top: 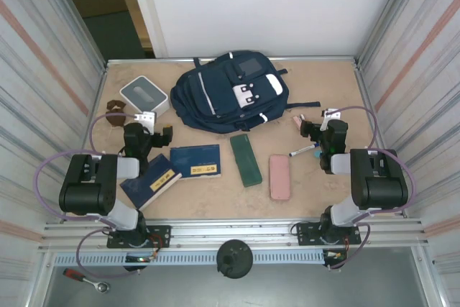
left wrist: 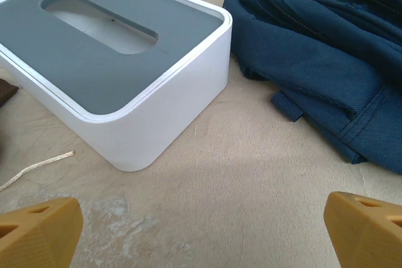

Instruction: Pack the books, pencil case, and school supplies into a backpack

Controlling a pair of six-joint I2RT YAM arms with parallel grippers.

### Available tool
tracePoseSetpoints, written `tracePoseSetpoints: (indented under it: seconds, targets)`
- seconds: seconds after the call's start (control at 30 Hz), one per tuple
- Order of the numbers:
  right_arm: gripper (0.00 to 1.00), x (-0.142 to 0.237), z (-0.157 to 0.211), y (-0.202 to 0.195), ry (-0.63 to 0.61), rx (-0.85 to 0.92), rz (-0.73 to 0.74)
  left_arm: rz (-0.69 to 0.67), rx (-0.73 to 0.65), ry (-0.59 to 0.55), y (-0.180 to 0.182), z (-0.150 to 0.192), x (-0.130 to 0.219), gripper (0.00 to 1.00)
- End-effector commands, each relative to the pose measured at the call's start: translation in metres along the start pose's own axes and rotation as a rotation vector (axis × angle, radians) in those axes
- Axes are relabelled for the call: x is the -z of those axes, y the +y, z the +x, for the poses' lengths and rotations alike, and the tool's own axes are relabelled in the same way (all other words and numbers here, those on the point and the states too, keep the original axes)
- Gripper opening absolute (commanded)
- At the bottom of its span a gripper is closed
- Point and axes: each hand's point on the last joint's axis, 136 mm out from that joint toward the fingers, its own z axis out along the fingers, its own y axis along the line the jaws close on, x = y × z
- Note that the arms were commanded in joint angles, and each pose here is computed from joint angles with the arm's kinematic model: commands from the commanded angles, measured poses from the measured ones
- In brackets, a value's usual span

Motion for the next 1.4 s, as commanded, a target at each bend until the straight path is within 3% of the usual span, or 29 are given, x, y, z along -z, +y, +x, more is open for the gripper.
tracePoseSetpoints:
  seconds: [0.0,1.37]
  targets:
    - [0.99,-0.0014,-0.0067,0.0001,-0.015,-0.020,-0.008,0.000,0.004,-0.040,0.0027,-0.0162,-0.0005,0.99]
    - [0.99,-0.0014,-0.0070,0.0004,-0.016,-0.021,-0.009,0.005,0.006,-0.039,0.0022,-0.0162,-0.0006,0.99]
